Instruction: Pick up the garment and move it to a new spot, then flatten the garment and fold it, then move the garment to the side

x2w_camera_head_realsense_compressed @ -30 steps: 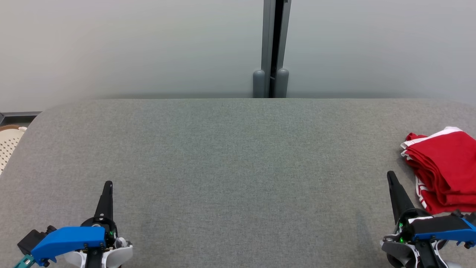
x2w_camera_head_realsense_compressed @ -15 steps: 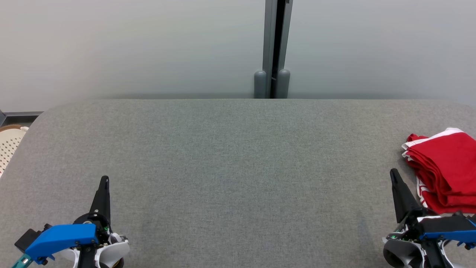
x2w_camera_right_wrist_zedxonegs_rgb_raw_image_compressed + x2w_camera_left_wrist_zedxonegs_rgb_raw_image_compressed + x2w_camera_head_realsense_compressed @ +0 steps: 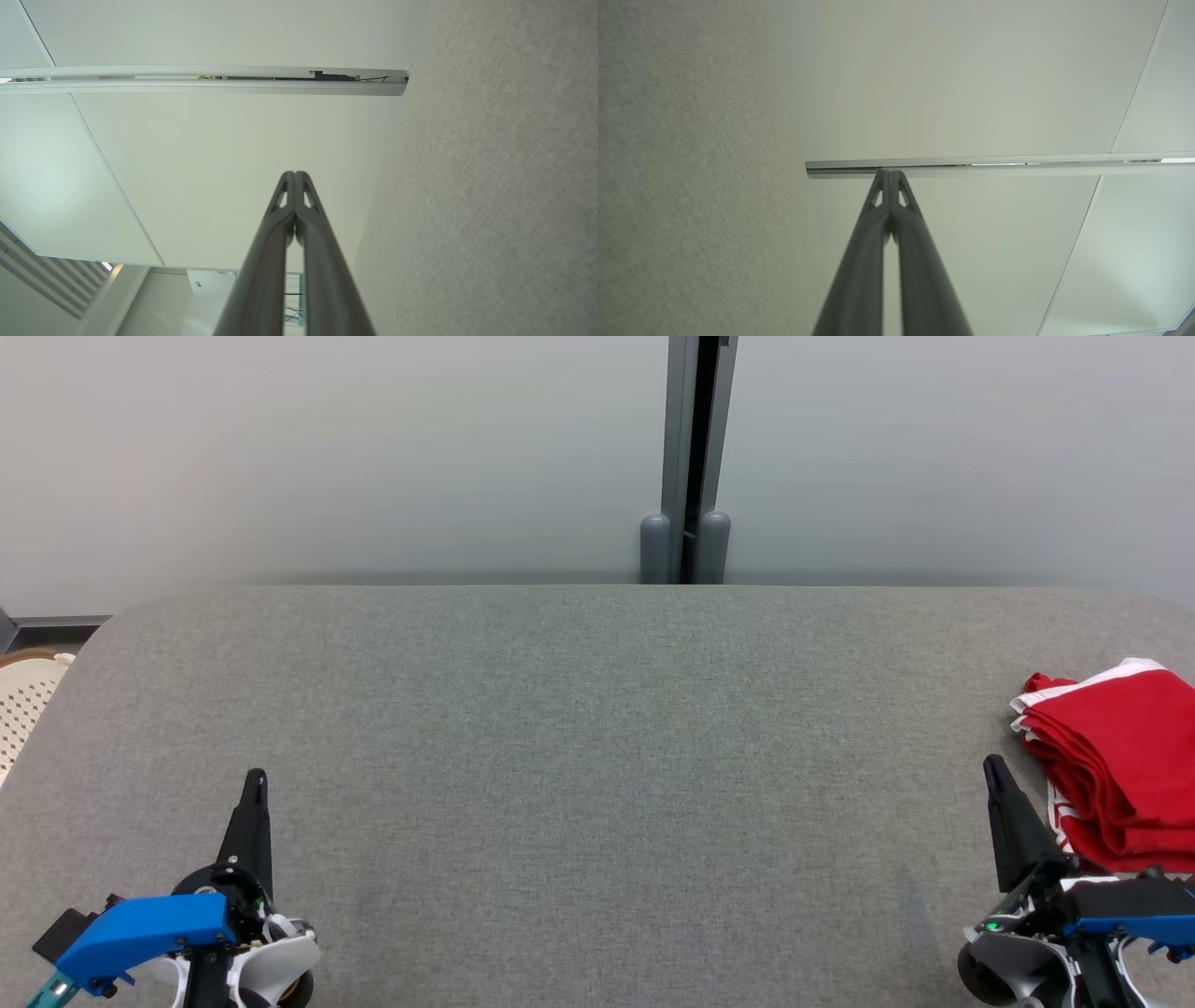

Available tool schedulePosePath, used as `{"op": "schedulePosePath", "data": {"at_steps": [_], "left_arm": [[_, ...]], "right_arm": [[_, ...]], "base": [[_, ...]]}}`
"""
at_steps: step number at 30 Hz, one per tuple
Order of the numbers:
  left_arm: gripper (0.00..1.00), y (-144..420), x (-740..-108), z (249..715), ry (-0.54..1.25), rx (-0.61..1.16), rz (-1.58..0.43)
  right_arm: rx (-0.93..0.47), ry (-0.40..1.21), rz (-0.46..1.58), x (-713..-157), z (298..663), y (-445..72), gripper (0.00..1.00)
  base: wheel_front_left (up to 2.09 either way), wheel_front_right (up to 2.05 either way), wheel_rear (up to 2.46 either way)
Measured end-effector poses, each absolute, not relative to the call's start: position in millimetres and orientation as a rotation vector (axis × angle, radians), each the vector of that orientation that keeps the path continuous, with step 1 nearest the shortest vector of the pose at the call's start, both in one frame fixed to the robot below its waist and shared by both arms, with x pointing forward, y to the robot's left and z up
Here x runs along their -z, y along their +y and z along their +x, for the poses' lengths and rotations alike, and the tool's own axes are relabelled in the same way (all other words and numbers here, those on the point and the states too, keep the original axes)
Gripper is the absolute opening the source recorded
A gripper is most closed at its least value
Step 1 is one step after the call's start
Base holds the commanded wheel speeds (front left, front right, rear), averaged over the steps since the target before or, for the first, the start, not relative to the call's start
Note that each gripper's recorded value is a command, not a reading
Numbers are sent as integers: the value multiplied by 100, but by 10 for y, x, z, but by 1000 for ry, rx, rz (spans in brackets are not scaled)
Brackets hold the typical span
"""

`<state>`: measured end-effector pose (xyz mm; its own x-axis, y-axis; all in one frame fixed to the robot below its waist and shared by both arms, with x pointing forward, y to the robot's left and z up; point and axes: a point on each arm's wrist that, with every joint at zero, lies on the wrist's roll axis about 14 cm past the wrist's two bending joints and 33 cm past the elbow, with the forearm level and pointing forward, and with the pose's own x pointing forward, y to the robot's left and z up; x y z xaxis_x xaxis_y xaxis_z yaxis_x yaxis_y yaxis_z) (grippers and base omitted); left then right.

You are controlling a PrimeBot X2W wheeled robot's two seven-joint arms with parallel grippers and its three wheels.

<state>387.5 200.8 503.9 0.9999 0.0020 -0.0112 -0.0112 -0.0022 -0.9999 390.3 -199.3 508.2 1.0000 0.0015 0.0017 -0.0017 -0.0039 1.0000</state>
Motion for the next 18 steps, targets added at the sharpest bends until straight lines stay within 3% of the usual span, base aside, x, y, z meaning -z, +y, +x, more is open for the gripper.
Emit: {"op": "schedulePosePath", "data": {"at_steps": [18], "left_arm": [[0,2007,-5040,3875,7,-10,-1573]], "right_arm": [[-2,0,1575,-5082,3901,-1993,0]], "base": [[0,0,0]]}}
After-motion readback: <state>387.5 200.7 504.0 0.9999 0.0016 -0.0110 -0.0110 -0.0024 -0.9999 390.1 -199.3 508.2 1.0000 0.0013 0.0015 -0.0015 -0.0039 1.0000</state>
